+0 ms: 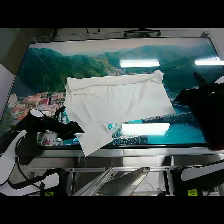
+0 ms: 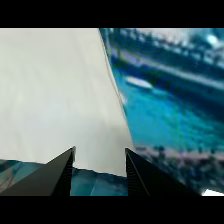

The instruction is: Fold the shirts.

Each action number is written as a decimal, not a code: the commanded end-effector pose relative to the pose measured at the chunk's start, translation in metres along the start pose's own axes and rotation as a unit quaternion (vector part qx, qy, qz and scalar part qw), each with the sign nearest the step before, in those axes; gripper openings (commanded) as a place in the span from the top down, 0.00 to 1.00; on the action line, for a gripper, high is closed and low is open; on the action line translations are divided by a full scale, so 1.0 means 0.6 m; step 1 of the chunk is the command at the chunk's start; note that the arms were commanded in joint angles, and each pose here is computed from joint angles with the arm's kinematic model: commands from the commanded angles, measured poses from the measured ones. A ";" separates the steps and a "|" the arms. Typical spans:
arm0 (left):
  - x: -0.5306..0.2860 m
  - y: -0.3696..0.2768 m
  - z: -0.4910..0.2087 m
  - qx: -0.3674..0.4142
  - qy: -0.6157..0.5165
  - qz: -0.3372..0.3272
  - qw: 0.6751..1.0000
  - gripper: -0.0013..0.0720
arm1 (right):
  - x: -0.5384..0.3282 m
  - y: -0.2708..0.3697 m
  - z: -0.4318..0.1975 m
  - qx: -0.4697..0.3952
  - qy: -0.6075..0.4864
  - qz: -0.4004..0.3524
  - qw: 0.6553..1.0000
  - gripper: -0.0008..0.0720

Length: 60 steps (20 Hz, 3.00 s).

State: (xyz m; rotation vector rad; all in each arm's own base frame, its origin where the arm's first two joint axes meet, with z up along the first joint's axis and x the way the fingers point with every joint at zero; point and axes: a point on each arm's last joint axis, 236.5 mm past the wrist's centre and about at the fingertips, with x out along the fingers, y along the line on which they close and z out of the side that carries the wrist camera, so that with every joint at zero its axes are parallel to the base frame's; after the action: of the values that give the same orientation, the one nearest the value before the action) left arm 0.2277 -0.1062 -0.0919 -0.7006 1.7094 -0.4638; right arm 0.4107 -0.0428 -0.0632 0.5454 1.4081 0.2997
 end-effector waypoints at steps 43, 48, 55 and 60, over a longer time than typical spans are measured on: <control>0.035 -0.110 0.049 0.083 -0.031 -0.056 0.994 0.98 | 0.088 0.058 -0.064 -0.018 0.113 0.123 0.986 0.97; -0.036 -0.094 0.052 0.060 -0.103 -0.066 0.991 0.98 | 0.048 0.054 -0.095 0.016 0.119 0.126 0.985 0.97; -0.122 -0.047 0.006 0.029 -0.180 -0.060 0.981 0.98 | 0.024 0.010 -0.232 0.096 0.168 0.055 0.979 0.97; -0.153 -0.051 0.013 0.049 -0.229 -0.037 0.971 0.96 | 0.032 0.022 -0.266 0.111 0.132 0.042 0.984 0.97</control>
State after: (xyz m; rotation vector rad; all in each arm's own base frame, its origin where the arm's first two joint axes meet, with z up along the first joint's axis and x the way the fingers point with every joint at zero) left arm 0.2541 -0.0751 -0.0125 -0.7648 1.2622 -0.4272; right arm 0.2699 0.0053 -0.0809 0.7713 1.7081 0.3433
